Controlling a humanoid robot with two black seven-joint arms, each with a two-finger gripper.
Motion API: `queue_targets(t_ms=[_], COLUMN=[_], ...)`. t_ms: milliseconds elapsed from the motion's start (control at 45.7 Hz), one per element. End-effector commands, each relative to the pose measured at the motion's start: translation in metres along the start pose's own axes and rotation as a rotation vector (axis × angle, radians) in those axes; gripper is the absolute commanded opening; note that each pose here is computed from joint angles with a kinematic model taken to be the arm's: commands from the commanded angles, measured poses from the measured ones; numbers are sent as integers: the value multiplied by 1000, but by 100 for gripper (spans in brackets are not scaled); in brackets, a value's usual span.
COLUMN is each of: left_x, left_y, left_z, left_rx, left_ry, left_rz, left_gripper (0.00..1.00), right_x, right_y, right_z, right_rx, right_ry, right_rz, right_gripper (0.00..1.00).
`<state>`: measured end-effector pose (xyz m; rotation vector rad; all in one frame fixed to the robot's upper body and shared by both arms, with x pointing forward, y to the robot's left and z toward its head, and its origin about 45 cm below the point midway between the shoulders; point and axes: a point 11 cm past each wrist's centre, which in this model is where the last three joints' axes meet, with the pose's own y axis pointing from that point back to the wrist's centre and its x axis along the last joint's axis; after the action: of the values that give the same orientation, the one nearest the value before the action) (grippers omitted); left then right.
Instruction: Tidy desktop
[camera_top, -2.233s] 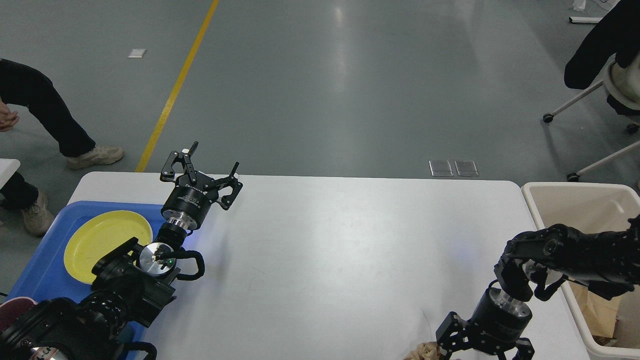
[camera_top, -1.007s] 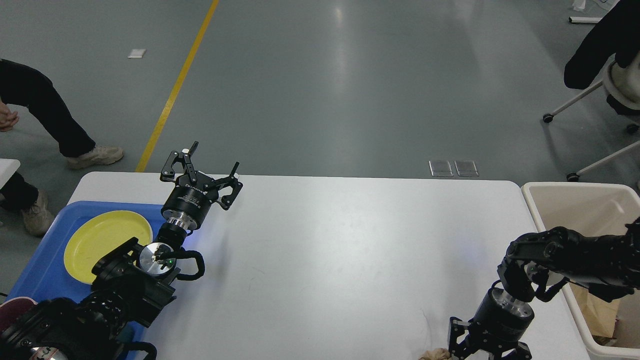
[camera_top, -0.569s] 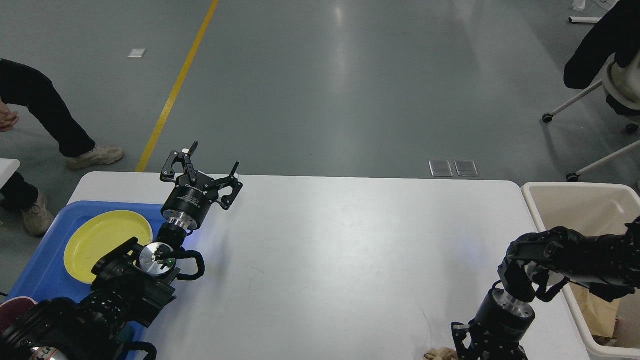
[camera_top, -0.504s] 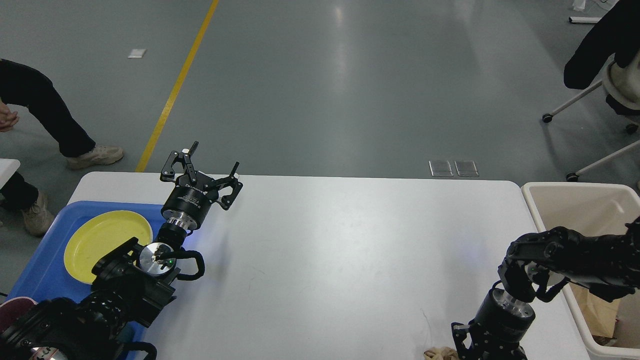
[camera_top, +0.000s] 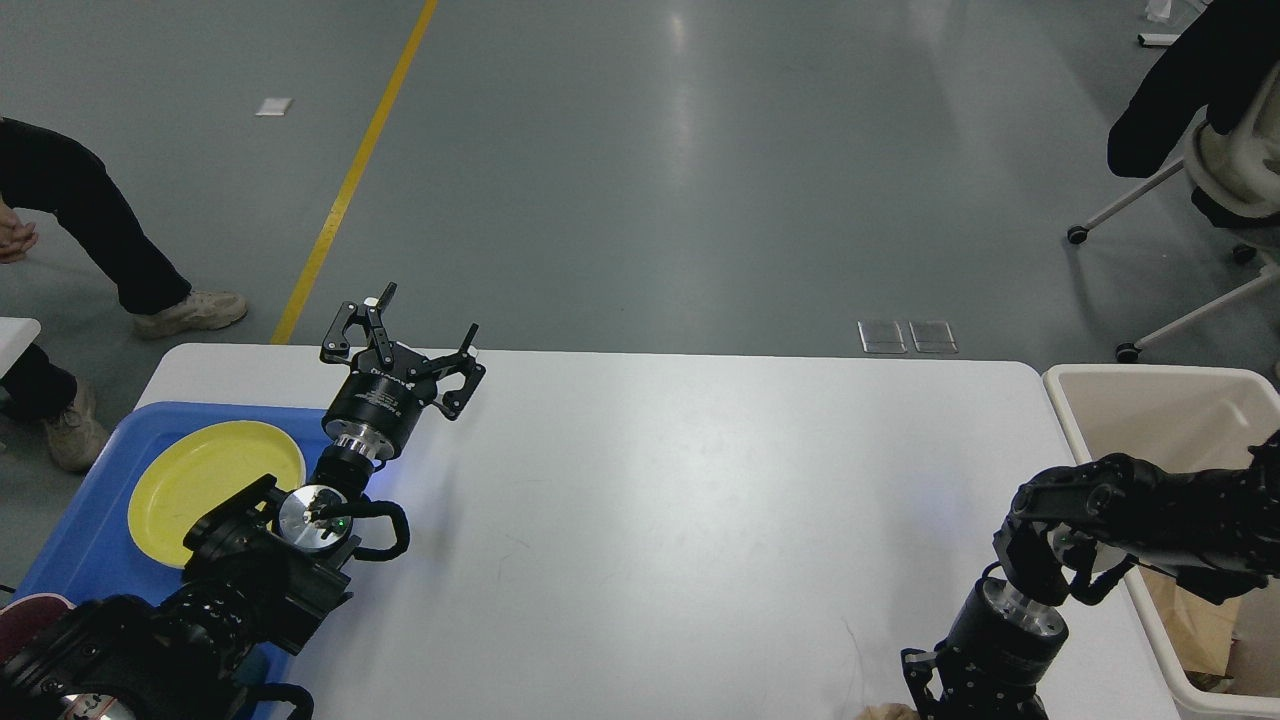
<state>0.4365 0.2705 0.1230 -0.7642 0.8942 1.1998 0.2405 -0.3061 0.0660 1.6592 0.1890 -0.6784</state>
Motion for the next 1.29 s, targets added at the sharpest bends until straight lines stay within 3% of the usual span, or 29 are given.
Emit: queue_targets(t_ms=[0,285,482,744,1270], left_x=[0,0,0,0,0], left_y=[0,0,0,0,0], left_z=[0,0,0,0,0], left_rx=[1,0,0,0,0], left_ry=[-1,0,0,0,0], left_rz=[0,0,0,0,0], left_gripper=[97,97,97,97,97], right_x=[-1,6,56,67,42], right_y=[-1,7,72,117,318], right_z=[0,7,36,48,105], right_rx=[1,-14,-97,-123,-249], right_ry=[0,-11,-68,-88,-212], right_rz=[-5,28,274,377,753], right_gripper=[0,0,0,0,0])
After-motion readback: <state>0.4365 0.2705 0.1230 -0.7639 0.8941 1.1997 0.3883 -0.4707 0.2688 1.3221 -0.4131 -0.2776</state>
